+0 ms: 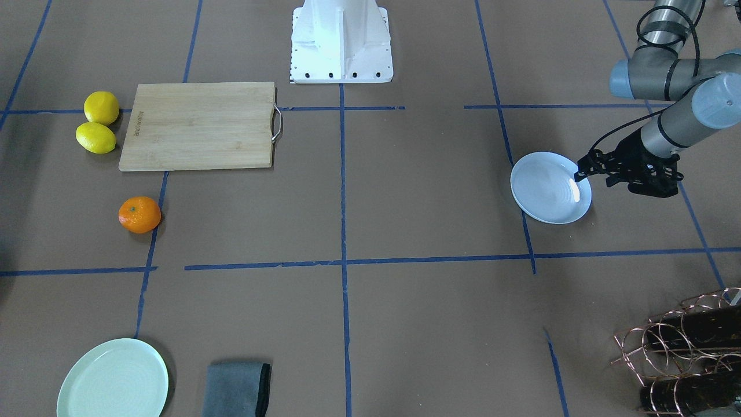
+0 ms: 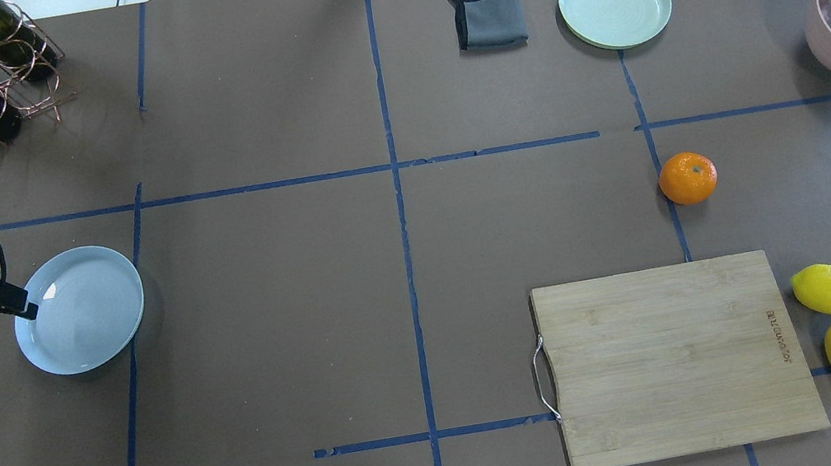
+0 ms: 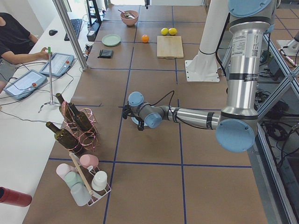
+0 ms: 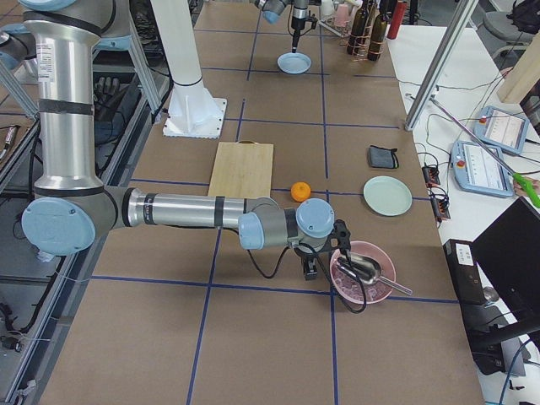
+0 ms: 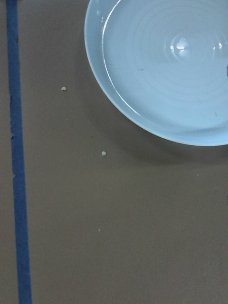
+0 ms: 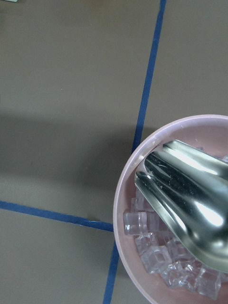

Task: Pick orange to plate
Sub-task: 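Grasp the pale blue plate rim with the left gripper and slide it centerward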

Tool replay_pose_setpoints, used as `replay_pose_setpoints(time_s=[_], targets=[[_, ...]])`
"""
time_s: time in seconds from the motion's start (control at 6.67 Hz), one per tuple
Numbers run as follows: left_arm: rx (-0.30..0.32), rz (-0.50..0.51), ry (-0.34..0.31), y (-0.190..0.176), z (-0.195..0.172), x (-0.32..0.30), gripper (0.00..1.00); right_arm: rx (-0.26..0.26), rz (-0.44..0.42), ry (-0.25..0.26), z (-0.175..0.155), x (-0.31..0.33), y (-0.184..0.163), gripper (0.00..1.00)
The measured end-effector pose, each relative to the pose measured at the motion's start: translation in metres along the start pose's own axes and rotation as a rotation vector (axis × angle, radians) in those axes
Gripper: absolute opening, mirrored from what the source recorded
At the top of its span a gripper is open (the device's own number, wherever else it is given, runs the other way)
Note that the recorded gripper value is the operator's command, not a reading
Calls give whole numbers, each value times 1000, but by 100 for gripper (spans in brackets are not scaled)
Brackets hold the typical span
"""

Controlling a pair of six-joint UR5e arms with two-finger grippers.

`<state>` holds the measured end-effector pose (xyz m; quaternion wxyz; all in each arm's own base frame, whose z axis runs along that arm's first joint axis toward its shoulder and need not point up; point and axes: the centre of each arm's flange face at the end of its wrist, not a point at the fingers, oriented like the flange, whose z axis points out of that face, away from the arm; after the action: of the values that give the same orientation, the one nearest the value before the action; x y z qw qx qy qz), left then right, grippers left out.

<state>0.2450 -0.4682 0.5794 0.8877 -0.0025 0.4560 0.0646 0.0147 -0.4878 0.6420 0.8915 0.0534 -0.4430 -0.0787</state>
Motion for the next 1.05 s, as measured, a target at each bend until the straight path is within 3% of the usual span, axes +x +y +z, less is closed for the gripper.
replay_pose_setpoints(time_s=[0.3, 0.45, 0.6, 1.05], targets=[[-17, -5, -9, 0, 10, -4, 60, -1, 0, 0, 0, 0, 0, 100], [-24, -4, -11, 0, 15, -3, 41, -1, 0, 0, 0, 0, 0, 100], [-27, 0, -10, -2, 17, 0, 0, 0, 0, 1, 0, 0, 0, 100], [-26, 23, 10, -7, 15, 14, 0, 0, 0, 1, 0, 0, -1, 100]])
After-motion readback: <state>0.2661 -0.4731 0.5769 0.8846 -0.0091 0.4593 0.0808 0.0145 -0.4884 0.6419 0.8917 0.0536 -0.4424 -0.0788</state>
